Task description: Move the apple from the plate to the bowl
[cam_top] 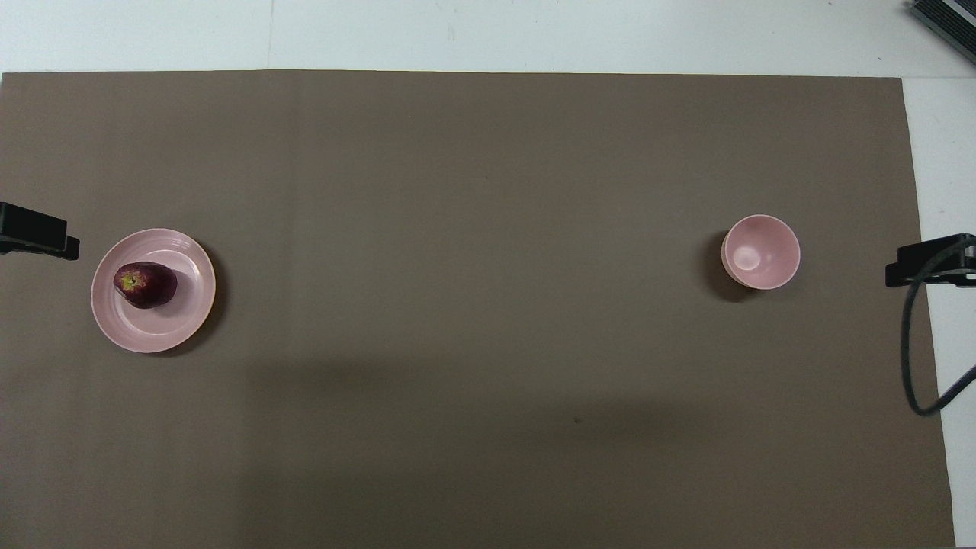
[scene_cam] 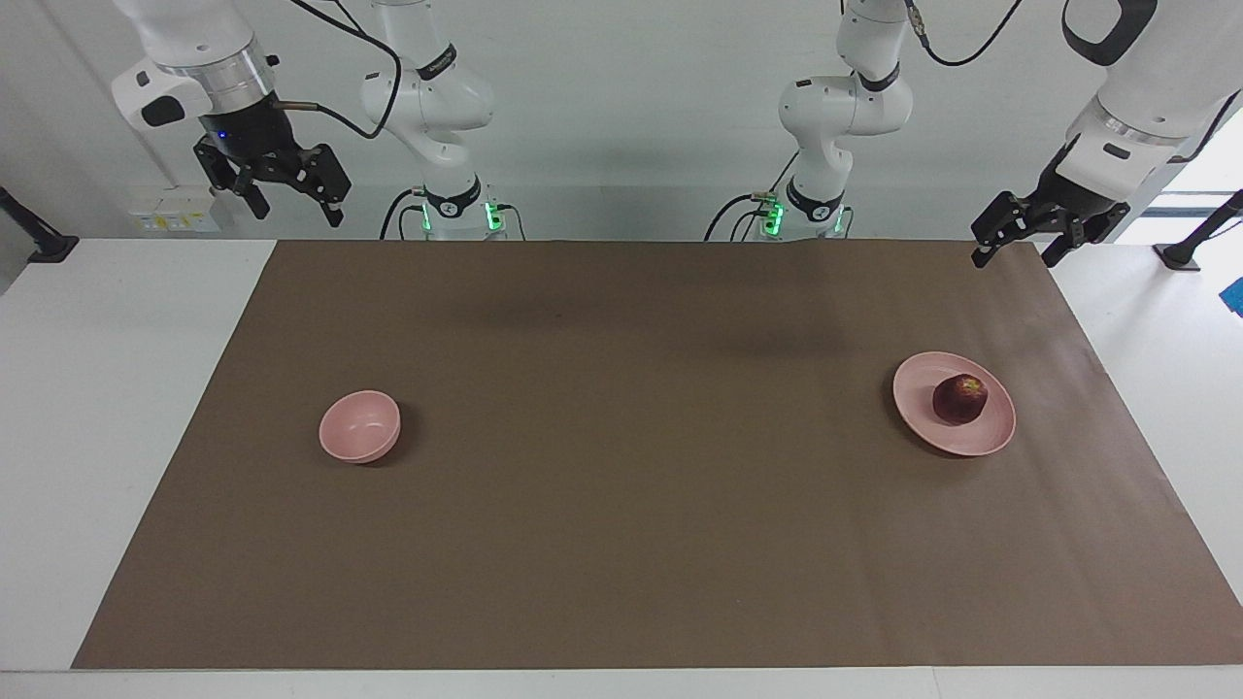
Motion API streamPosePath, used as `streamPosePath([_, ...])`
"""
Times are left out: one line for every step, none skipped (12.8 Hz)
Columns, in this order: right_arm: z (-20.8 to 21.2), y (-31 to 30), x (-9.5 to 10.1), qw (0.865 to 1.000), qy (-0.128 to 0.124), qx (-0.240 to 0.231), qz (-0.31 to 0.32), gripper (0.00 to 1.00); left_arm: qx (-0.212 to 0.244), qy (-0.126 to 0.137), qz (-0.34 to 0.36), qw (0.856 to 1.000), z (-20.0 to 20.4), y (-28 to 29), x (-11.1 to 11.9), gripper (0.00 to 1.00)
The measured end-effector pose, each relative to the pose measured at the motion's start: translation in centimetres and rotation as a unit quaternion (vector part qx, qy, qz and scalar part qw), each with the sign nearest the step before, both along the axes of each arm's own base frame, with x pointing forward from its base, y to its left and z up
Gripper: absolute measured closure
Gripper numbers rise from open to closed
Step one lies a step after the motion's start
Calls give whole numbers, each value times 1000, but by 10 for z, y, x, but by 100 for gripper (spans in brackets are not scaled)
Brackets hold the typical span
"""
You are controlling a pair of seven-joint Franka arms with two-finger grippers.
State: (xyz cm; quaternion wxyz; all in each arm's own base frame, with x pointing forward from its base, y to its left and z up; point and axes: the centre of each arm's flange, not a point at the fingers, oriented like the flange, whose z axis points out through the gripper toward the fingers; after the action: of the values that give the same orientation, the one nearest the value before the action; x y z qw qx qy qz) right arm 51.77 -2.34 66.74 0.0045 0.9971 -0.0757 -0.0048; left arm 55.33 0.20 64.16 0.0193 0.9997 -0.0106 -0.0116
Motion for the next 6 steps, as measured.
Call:
streamPosePath([0,0,0,1000,0,0,0,0,0,0,-1,1000,0,-1,0,0])
streamPosePath([0,0,0,1000,-1,0,0,0,0,-1,-1,1000,1,-1,-1,0])
streamPosePath([0,0,0,1000,-1,0,0,0,0,-1,-1,1000,3,-1,-2,0])
streamPosePath([0,1,0,1000,-1,0,0,0,0,0,-1,1000,4,-1,-3,0])
streamPosePath([1,1,0,1000,-1,0,1,0,0,0,-1,1000,5,-1,-4,0])
streamPosePath([1,2,0,1000,-1,0,2,0,0,0,-1,1000,5,-1,-4,0])
